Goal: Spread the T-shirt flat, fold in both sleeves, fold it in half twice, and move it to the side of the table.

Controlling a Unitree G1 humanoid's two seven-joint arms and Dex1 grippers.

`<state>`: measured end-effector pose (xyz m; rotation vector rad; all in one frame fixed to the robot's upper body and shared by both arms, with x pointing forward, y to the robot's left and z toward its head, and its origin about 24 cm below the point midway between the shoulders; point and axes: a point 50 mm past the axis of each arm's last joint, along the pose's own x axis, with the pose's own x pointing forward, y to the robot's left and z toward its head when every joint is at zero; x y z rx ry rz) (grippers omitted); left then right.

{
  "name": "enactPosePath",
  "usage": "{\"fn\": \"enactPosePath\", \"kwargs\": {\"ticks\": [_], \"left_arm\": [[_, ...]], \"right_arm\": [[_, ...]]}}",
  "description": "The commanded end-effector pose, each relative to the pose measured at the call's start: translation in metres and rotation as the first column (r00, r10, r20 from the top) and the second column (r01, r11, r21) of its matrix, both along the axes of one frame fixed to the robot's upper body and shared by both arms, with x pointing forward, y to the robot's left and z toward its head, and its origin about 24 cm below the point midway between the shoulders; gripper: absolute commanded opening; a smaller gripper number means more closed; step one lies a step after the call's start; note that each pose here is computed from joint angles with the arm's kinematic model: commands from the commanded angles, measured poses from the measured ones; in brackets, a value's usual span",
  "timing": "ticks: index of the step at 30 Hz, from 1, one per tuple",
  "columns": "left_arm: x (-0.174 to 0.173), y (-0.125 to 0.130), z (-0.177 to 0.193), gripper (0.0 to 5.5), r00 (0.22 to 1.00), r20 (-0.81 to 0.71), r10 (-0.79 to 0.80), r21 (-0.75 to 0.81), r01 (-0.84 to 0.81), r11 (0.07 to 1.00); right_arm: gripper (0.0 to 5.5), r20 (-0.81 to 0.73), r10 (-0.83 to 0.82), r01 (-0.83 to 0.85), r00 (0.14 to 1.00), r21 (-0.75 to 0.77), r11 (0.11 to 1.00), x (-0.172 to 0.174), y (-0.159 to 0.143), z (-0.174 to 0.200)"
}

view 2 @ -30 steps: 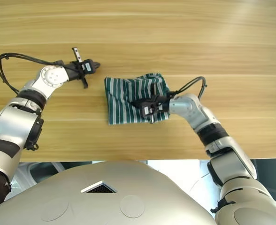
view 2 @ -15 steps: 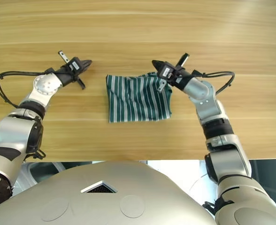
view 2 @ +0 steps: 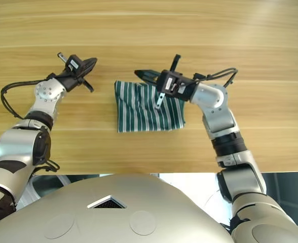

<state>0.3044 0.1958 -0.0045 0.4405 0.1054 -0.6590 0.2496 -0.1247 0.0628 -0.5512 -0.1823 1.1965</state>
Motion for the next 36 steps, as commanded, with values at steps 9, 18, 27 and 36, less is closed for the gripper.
{"fn": "enactPosePath", "kwargs": {"ticks": [9,18,27,36], "left_arm": [[-0.009,-0.002,-0.011,0.0,0.999,-0.043,-0.003,-0.006,0.003,1.0],[-0.014,-0.007,-0.018,0.0,0.998,-0.063,-0.016,0.0,0.016,1.0],[-0.016,-0.006,-0.02,0.0,0.998,-0.069,0.008,-0.021,-0.01,1.0],[-0.019,0.007,-0.019,0.0,0.992,-0.055,0.109,-0.129,-0.116,0.985]], "right_arm": [[0.03,-0.123,-0.043,0.022,0.991,-0.171,0.985,0.017,0.02,-0.056],[0.03,-0.233,-0.32,0.267,0.918,-0.234,0.935,0.038,-0.01,-0.088],[0.03,-0.515,-0.847,0.923,0.13,-0.25,0.293,0.035,-0.138,-0.11],[0.03,-0.244,-0.898,0.862,-0.366,-0.453,-0.228,-0.051,-0.237,-0.125]]}}
